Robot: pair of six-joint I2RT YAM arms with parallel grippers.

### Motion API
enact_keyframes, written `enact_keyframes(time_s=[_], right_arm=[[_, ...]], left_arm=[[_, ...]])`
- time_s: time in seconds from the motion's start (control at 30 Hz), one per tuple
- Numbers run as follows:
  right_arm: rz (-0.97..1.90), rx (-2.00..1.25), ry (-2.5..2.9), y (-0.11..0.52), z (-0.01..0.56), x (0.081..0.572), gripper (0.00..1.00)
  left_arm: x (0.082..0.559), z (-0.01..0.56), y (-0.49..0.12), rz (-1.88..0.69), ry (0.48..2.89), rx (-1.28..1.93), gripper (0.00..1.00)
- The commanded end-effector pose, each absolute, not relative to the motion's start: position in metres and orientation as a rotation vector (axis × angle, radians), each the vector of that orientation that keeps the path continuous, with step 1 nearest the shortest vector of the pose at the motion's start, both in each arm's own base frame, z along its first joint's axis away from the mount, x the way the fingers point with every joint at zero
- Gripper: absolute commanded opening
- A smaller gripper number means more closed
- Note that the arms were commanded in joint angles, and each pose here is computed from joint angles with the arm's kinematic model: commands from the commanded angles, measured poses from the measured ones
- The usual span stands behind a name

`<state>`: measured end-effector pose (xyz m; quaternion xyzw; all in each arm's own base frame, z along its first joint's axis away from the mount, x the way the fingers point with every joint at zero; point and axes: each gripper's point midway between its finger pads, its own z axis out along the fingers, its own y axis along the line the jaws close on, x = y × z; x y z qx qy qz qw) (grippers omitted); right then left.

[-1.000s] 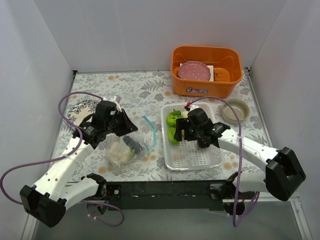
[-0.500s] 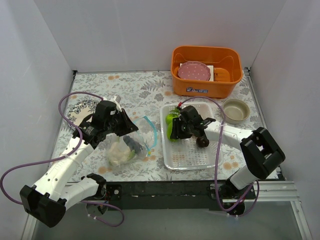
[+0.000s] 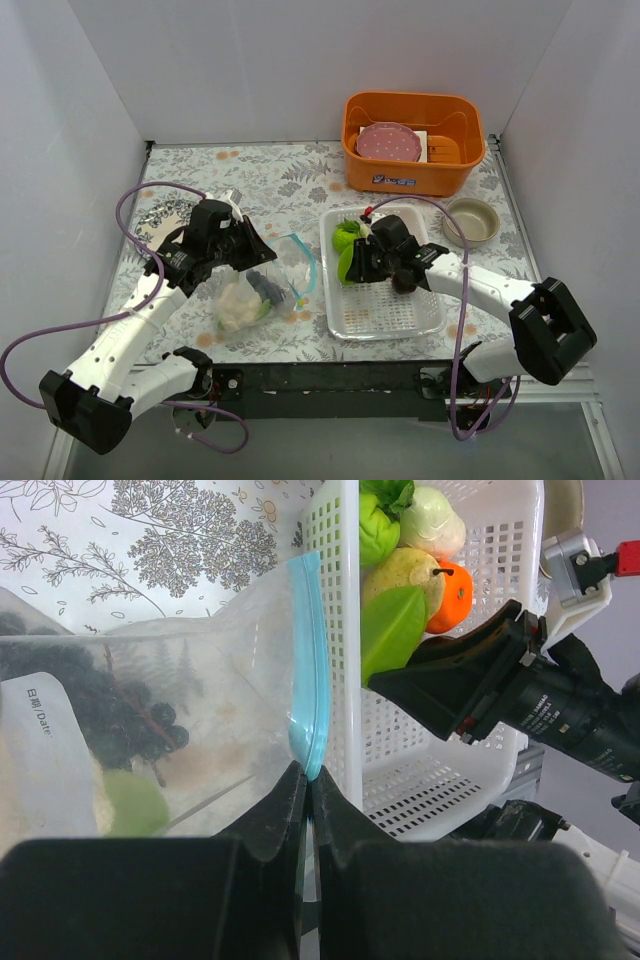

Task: Place the food in the zip-top bag and seal the zipper
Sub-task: Pick up the fake fruit from the bin.

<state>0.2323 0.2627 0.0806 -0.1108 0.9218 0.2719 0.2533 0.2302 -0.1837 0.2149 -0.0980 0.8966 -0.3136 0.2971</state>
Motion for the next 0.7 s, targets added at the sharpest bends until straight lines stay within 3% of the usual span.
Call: enact_keyframes(time_s=[0.0, 0.27, 0.67], right_arm=[[0.734, -0.367, 2.546, 0.249, 0.08, 0.21, 0.28], [0.778, -0.378, 2.552, 0.24, 0.083, 0.19, 0.31], [1.101, -0.331, 2.313, 0.273, 0.151, 0.19, 0.31]], left_arm=[[0.233, 0.237, -0.188, -0.875, 2.328, -0.222, 0.0], [0.231, 0.231, -0.19, -0.886, 2.35, -0.205, 0.0], [0.227, 0.226, -0.192, -0.893, 2.381, -0.169, 0.0]])
